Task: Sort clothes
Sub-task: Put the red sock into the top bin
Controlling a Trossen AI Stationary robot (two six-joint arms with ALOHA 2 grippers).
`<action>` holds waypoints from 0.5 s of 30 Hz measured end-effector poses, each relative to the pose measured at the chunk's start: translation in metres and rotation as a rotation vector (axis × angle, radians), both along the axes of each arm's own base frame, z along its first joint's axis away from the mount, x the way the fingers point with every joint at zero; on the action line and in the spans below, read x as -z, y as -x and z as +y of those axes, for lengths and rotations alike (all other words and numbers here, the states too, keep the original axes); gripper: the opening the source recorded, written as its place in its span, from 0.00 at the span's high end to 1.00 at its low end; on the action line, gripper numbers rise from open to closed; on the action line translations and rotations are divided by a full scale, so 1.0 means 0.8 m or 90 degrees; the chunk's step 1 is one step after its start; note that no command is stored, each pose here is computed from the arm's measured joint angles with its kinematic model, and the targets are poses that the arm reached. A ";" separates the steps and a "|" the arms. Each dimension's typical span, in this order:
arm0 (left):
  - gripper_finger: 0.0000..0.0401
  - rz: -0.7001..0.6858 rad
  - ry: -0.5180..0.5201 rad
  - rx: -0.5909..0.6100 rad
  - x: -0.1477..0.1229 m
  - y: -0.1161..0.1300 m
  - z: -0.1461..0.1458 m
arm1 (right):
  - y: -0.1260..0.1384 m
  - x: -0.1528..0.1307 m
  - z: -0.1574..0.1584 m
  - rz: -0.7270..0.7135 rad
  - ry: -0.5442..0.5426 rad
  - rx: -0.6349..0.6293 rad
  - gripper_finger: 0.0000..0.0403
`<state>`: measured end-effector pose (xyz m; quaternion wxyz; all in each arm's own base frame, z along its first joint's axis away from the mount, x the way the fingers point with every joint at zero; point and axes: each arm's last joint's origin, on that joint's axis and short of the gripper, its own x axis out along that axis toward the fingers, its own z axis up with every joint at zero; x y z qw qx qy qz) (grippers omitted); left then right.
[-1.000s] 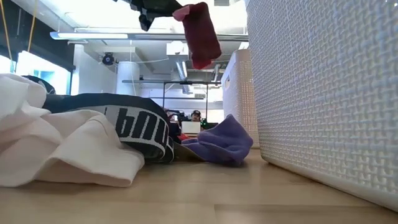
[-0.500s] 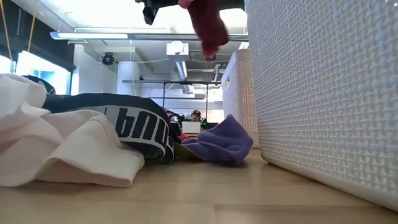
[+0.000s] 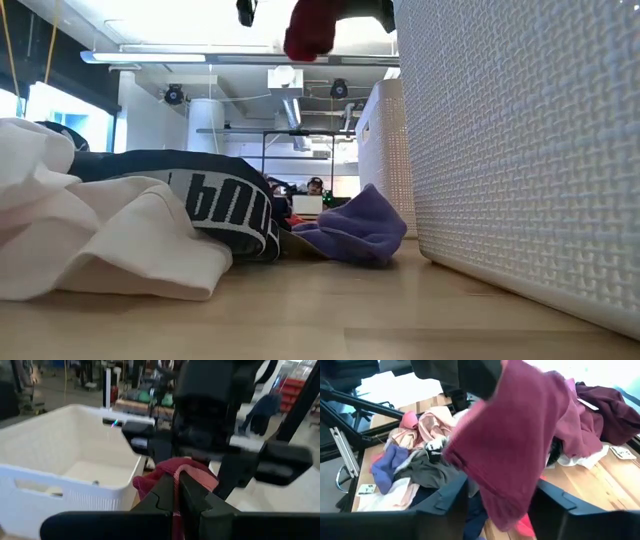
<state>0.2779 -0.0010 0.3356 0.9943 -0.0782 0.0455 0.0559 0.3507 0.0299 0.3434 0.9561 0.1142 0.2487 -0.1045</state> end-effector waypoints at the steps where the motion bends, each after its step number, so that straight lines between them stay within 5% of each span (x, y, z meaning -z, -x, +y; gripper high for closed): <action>1: 1.00 -0.011 0.000 -0.001 -0.002 0.000 0.001 | 0.000 -0.002 0.000 -0.009 0.000 0.001 0.64; 10: 1.00 -0.047 0.001 -0.009 -0.009 -0.001 0.005 | 0.002 -0.020 -0.001 -0.045 0.005 0.021 0.97; 15: 1.00 -0.044 0.007 -0.010 -0.008 -0.001 0.006 | 0.022 -0.058 -0.007 -0.014 0.058 0.067 0.97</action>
